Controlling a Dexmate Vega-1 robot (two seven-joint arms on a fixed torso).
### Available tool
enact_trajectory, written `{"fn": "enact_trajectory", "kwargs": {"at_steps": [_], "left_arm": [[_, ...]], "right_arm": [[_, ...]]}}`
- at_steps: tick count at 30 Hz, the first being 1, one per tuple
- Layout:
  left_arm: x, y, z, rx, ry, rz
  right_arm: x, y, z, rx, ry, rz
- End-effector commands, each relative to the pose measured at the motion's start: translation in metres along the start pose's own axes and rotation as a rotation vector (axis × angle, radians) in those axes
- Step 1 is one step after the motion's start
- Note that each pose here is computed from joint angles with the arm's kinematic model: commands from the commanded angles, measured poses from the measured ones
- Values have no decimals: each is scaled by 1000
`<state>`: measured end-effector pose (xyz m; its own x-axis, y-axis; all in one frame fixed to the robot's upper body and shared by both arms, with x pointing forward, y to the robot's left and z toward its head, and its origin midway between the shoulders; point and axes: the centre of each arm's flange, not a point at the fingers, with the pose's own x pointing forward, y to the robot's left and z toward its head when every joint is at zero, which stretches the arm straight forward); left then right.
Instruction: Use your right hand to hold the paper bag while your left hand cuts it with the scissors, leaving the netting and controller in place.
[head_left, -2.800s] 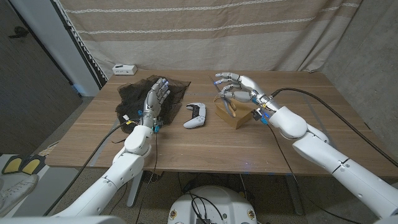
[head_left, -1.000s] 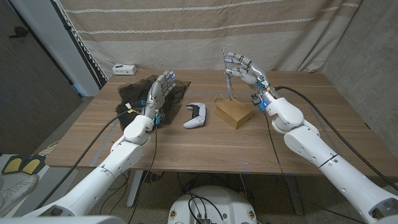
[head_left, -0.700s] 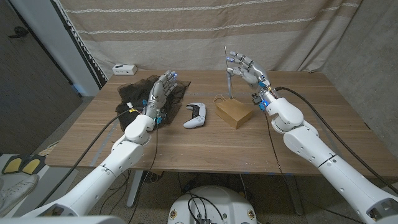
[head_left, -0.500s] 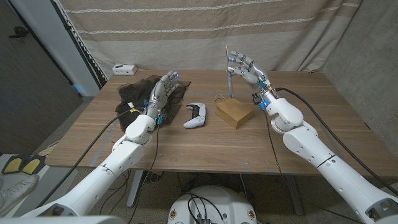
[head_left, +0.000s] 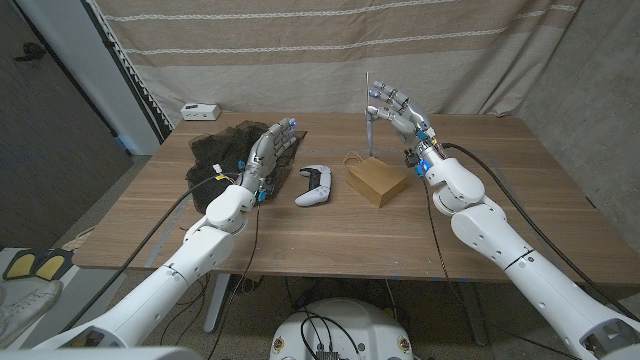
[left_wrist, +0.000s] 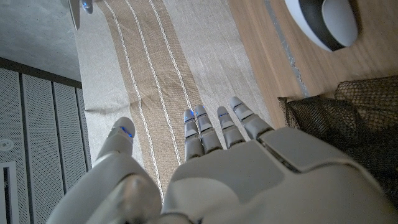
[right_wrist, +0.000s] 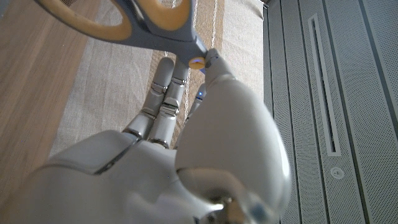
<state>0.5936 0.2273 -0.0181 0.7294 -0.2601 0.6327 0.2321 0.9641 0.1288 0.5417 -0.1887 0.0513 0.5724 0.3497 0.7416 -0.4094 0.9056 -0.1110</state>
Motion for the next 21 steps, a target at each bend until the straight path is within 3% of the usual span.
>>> {"fn": "enact_trajectory", "kwargs": {"at_steps": [1,21], "left_arm": [[1,-16,-2,-3,10,-51],[9,-37,2,-15,-21,-123]], "right_arm": [[0,-1,-3,34,-14,-28],[3,-7,-6,28,-22,-59]]}}
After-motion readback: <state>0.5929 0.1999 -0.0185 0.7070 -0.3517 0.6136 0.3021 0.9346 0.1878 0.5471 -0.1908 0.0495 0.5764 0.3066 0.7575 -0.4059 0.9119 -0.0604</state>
